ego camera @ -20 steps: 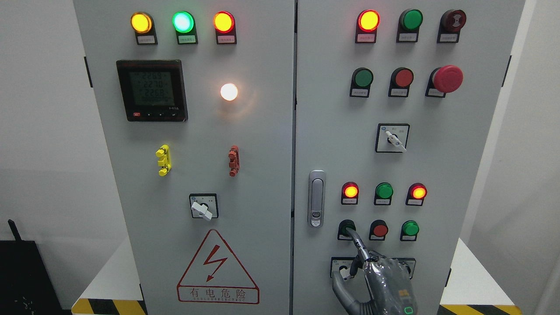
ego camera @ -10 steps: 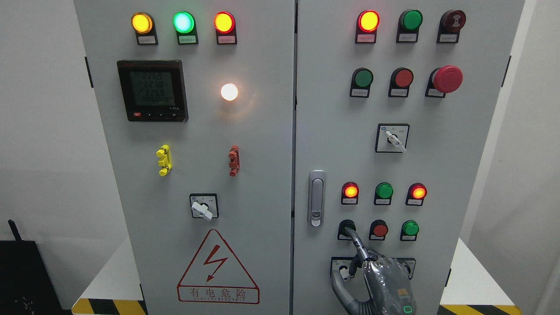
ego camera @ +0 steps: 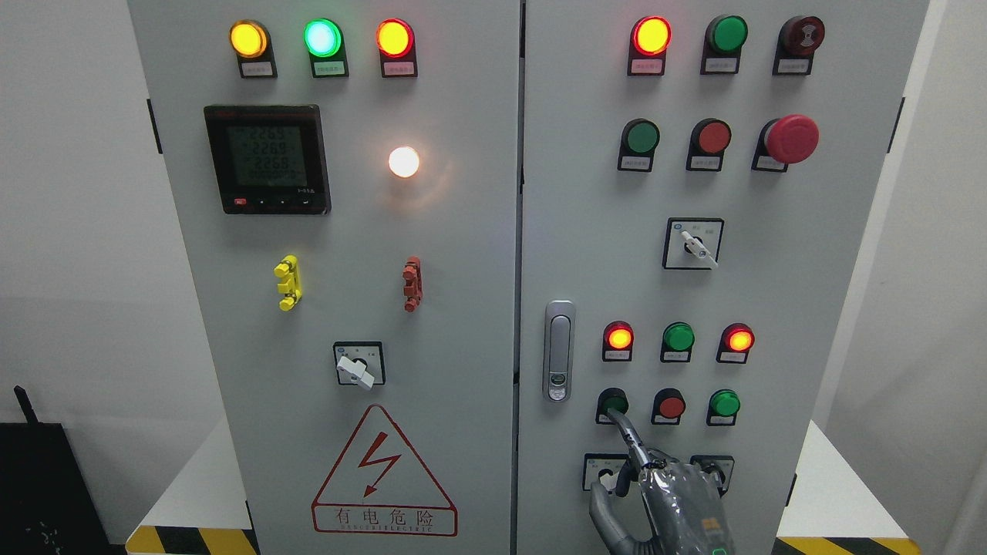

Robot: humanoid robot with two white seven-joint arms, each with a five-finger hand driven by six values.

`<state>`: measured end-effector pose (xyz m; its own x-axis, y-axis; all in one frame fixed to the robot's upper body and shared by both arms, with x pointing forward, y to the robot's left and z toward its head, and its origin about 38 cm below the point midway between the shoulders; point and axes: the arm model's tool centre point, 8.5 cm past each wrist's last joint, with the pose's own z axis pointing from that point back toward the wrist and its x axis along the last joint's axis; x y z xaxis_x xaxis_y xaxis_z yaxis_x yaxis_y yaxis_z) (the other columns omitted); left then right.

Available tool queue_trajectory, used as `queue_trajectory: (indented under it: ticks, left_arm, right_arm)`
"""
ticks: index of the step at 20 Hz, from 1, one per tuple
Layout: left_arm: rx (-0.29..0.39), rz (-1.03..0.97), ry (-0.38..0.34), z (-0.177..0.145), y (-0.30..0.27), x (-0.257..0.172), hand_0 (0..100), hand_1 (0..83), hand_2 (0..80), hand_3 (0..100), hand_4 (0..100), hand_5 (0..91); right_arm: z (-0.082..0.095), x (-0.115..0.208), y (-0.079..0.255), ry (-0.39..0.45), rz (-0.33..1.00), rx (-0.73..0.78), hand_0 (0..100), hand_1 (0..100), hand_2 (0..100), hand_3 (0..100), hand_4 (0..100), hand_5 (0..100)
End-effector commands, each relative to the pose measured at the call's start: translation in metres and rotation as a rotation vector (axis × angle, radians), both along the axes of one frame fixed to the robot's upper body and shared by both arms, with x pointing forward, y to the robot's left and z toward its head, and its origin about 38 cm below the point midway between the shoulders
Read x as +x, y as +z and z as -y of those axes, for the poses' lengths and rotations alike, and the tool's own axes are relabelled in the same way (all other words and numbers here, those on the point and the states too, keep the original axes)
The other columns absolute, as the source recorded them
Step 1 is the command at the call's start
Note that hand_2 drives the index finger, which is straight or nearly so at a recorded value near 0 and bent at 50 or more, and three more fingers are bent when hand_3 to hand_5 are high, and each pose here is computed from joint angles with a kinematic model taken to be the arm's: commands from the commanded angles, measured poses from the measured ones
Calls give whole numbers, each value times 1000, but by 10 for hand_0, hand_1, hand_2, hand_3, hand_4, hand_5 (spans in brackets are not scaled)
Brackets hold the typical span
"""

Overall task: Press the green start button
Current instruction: 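Pull the right hand back down away from the buttons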

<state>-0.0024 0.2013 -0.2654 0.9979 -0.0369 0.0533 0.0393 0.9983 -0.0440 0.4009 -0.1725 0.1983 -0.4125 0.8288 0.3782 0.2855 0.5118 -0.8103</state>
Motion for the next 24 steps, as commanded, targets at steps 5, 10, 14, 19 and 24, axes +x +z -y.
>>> queue_trajectory:
  ticks: [5,10,14,19,24]
  left_arm:
    - [0,1,0,0,0,0,120,556,0,0,0,0]
    - [0,1,0,0,0,0,120,556,0,0,0,0]
    - [0,1,0,0,0,0,120,556,0,0,0,0]
    - [0,1,0,0,0,0,120,556,0,0,0,0]
    - [0,1,0,0,0,0,120,556,0,0,0,0]
  right_arm:
    - [14,-31,13,22,76,101,790,378,0,709,634,537]
    - [16,-45,13,47,81,169,777,352,0,668,593,428]
    - [18,-53,12,71,75,239,706,316,0,516,448,259]
    - [17,-61,5,125,36,379,521,246,0,341,303,163]
    - [11,-67,0,200,-45,579,296,184,0,206,144,26]
